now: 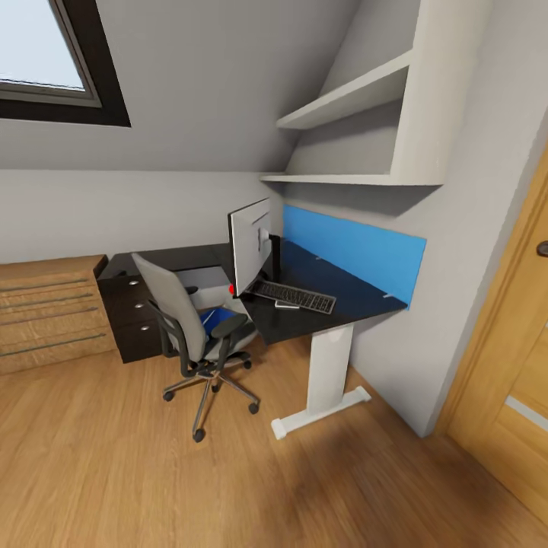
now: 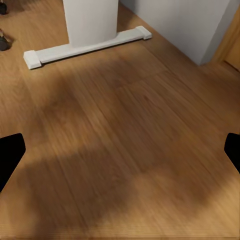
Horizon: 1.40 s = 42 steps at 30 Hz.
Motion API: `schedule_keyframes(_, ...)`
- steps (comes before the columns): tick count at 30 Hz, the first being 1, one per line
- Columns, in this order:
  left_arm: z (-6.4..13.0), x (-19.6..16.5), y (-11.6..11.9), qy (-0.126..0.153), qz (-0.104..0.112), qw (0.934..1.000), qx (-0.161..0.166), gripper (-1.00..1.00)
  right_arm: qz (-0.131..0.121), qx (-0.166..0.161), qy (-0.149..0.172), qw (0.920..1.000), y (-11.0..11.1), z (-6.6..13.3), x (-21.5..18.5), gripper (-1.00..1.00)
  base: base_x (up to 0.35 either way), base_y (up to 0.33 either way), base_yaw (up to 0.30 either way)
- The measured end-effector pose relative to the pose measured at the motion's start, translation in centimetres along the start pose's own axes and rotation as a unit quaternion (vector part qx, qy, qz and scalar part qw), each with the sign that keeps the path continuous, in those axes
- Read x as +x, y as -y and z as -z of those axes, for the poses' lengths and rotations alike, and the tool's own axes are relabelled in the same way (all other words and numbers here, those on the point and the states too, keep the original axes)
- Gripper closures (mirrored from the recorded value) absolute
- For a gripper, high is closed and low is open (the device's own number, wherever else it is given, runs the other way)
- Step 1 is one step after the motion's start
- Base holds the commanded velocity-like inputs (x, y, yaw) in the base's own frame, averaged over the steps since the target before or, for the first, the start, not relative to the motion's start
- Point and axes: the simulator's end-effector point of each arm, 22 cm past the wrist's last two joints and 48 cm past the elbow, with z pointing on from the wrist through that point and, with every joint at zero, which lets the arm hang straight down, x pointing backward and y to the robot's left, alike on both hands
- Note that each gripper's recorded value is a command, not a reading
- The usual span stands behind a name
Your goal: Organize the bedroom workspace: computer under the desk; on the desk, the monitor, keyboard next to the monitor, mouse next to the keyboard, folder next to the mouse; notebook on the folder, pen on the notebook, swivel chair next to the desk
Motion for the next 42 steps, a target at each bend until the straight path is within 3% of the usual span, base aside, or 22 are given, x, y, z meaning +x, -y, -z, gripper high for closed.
schedule_keyframes(21,-2.5,3.3,-0.2,0.000,0.000,1.0000,0.000,-1.00,-0.001,0.003,-0.002,1.0000,-0.2,-1.4,3.9,-1.00,0.000,0.000,0.231)
schedule_keyframes(35,-4.1,5.6,-0.3,0.001,0.000,1.0000,0.000,-1.00,0.000,0.001,-0.001,1.0000,-0.4,-2.4,6.6,-1.00,0.000,0.000,0.030)
schedule_keyframes(42,-4.9,6.8,-0.4,0.001,0.001,1.0000,0.000,-1.00,-0.001,0.002,-0.001,1.0000,-0.5,-2.8,7.9,-1.00,0.000,0.000,0.231)
